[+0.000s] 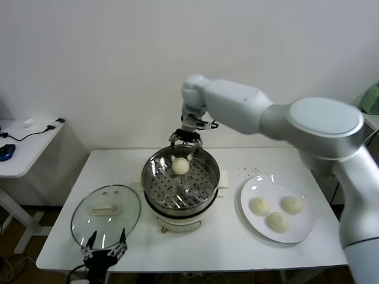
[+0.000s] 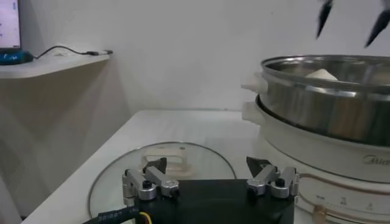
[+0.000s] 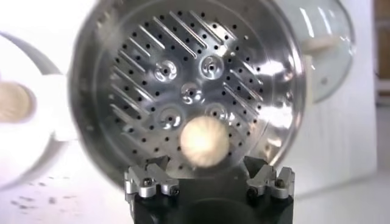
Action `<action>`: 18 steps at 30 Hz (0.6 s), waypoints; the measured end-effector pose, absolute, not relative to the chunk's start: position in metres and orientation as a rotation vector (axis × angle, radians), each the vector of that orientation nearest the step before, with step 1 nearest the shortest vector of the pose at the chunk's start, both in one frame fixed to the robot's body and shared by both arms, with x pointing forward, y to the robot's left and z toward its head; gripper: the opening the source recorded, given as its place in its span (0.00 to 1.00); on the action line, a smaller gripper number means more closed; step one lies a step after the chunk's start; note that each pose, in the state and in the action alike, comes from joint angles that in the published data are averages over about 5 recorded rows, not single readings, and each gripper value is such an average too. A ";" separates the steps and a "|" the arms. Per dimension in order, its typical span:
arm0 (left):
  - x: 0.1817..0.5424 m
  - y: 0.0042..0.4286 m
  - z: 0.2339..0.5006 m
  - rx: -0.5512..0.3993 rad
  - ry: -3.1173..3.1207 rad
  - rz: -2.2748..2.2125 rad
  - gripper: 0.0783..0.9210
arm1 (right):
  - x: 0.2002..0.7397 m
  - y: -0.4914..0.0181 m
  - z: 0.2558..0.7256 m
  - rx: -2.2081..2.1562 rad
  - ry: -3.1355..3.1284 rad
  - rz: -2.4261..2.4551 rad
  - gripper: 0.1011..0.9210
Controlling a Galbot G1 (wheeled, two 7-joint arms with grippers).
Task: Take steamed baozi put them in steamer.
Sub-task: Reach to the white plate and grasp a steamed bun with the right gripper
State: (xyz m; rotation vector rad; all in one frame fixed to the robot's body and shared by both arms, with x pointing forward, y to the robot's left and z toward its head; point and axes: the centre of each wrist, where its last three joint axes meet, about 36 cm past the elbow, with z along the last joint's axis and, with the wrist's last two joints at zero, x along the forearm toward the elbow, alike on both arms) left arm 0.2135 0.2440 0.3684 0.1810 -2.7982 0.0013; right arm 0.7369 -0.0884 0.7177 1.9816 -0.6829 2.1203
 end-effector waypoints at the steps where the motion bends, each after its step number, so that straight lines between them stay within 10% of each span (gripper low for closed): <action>1: 0.214 0.244 0.368 0.181 -2.798 0.000 0.88 | 0.736 -0.105 0.723 1.941 -0.735 2.087 0.88; 18: 0.219 0.246 0.365 0.181 -2.806 0.003 0.88 | 0.653 -0.298 0.621 1.431 -1.292 1.388 0.88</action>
